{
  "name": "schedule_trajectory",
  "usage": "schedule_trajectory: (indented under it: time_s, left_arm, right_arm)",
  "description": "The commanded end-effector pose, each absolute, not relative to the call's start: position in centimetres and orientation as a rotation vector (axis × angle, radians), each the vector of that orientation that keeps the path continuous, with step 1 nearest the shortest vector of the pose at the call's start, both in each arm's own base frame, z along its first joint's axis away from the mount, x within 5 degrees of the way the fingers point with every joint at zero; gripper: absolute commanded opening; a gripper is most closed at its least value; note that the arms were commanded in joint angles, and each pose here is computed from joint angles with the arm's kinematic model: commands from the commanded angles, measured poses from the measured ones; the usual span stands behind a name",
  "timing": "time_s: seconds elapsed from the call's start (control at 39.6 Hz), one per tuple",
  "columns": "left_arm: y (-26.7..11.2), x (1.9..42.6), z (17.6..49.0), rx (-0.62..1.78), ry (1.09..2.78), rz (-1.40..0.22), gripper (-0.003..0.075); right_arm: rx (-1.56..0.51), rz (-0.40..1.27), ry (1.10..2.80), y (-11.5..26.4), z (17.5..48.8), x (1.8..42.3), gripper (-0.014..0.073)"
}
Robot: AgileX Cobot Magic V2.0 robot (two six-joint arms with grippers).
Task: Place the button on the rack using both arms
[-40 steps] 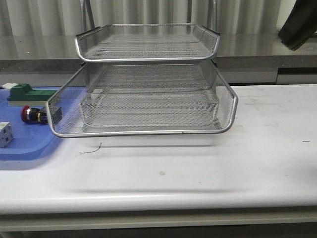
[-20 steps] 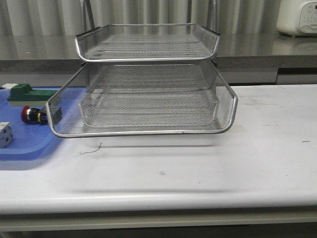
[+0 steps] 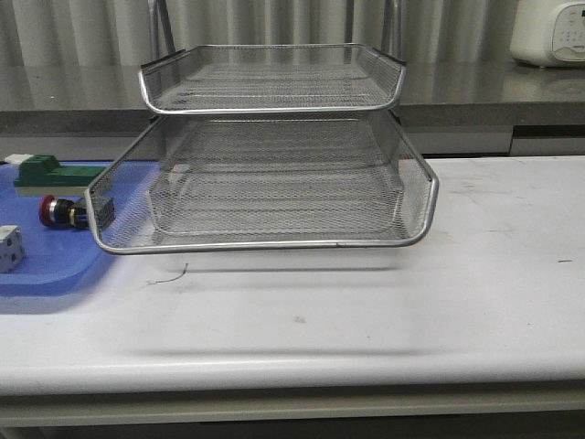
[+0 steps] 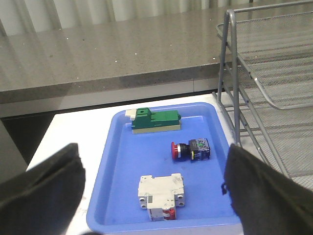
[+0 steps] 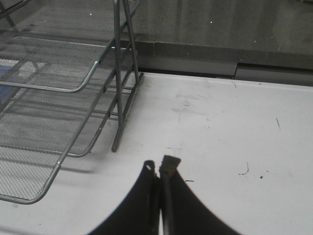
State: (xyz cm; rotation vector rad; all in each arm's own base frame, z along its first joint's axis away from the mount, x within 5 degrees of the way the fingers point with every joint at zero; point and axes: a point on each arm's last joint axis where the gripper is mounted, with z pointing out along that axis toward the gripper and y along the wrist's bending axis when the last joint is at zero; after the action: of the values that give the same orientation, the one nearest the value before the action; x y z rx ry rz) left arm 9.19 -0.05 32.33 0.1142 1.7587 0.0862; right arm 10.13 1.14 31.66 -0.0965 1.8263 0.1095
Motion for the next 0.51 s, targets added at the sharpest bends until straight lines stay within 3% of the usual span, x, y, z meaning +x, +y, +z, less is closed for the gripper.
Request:
schedule_trajectory:
  time_s: [0.0,0.15,0.48]
  left_arm:
    - [-0.1,9.3,34.0,0.101,1.662,0.081,0.0554]
    - [-0.1,9.3,34.0,0.101,1.662,0.081,0.0554]
    - [-0.1,9.3,34.1,0.101,1.655,0.081,0.0554]
  right_arm:
    - [-0.061,0.077,1.684,0.8,32.0,8.9,-0.0060]
    - [-0.065,0.076,1.650,0.8,30.4,7.1,-0.0060]
    - [-0.067,0.077,1.620,0.9,30.3,6.4,-0.0060]
